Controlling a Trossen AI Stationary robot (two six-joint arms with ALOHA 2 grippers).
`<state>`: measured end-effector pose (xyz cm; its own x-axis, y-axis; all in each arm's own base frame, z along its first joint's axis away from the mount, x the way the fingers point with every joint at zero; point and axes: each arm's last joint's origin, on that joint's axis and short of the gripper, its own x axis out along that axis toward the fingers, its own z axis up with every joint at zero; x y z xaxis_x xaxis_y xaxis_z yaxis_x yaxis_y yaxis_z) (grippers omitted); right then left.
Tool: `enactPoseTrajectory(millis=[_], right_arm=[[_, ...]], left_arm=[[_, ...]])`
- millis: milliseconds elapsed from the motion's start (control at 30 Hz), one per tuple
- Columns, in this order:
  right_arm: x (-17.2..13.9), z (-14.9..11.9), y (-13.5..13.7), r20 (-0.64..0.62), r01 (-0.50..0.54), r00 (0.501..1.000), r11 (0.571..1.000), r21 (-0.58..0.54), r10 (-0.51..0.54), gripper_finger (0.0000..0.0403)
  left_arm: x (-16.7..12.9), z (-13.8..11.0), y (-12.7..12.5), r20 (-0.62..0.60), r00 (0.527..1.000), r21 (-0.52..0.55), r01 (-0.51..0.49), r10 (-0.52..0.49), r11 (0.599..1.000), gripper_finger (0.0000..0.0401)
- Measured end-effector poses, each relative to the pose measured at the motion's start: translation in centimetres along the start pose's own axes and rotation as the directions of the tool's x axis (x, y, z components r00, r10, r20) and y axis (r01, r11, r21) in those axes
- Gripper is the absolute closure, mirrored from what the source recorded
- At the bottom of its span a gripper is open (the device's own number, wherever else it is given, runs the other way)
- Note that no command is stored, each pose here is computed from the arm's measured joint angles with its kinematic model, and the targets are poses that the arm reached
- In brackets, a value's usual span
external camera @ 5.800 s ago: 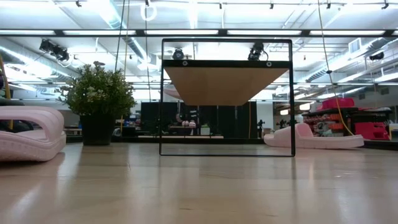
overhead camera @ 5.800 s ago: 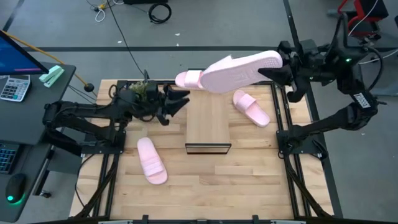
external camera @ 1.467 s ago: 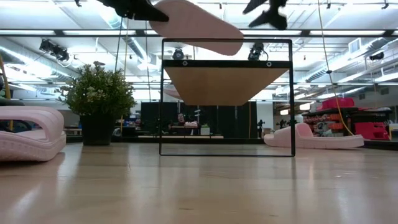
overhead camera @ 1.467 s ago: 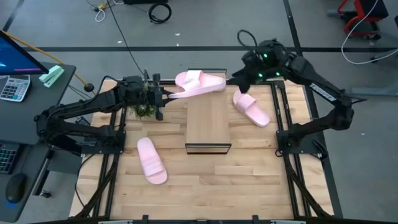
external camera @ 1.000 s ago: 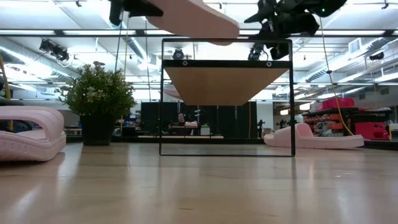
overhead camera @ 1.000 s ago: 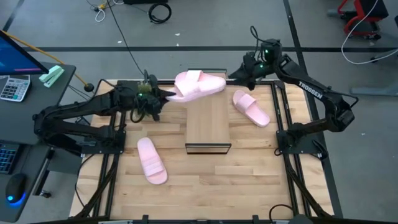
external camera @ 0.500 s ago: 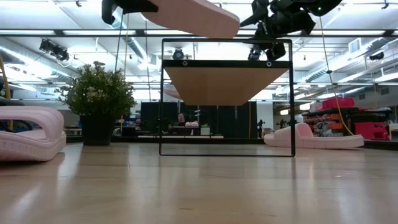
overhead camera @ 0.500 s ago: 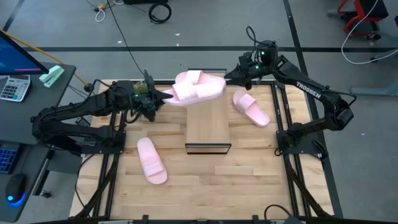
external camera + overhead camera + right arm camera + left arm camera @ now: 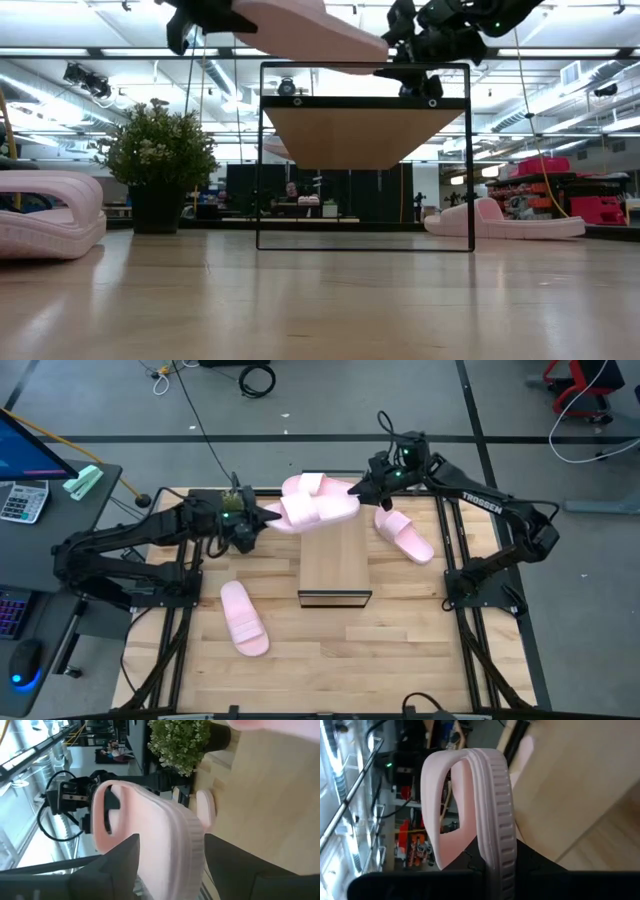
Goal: Pick and place slides into the shelf
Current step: Put the pink slide on the shelf
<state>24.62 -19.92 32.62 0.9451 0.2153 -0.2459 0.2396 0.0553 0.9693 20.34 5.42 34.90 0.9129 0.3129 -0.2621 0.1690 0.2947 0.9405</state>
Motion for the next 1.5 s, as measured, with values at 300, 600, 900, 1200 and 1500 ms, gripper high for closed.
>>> enactPoseTrajectory(millis=[300, 600, 900, 1200, 1500], right_arm=[[0.6, 0.1, -0.2, -0.007, -0.001, 1.000, 1.000, -0.021, 0.001, 0.0181], [-0.2, 0.9, -0.4, 0.080, 0.026, 0.997, 0.997, -0.076, -0.020, 0.0185], [-2.2, 2.3, -0.9, 0.158, 0.036, 0.987, 0.997, -0.073, -0.024, 0.0186], [-2.5, 2.6, -1.0, 0.195, 0.052, 0.980, 0.995, -0.089, -0.034, 0.0186], [-2.5, 2.6, -1.0, 0.209, 0.059, 0.977, 0.994, -0.095, -0.038, 0.0186]], left_arm=[[1.6, -0.8, -0.6, -0.045, 0.998, 0.051, 0.051, -0.048, 0.997, 0.0360], [1.7, -2.5, -0.4, -0.136, 0.989, 0.031, 0.053, -0.048, 0.998, 0.0360], [1.6, -3.1, -1.1, -0.070, 0.987, 0.053, 0.151, -0.148, 0.987, 0.0360], [2.0, -2.8, -0.9, 0.040, 0.989, 0.026, 0.144, -0.145, 0.989, 0.0360], [4.9, -3.2, -2.1, 0.060, 0.975, 0.017, 0.213, -0.214, 0.977, 0.0360]])
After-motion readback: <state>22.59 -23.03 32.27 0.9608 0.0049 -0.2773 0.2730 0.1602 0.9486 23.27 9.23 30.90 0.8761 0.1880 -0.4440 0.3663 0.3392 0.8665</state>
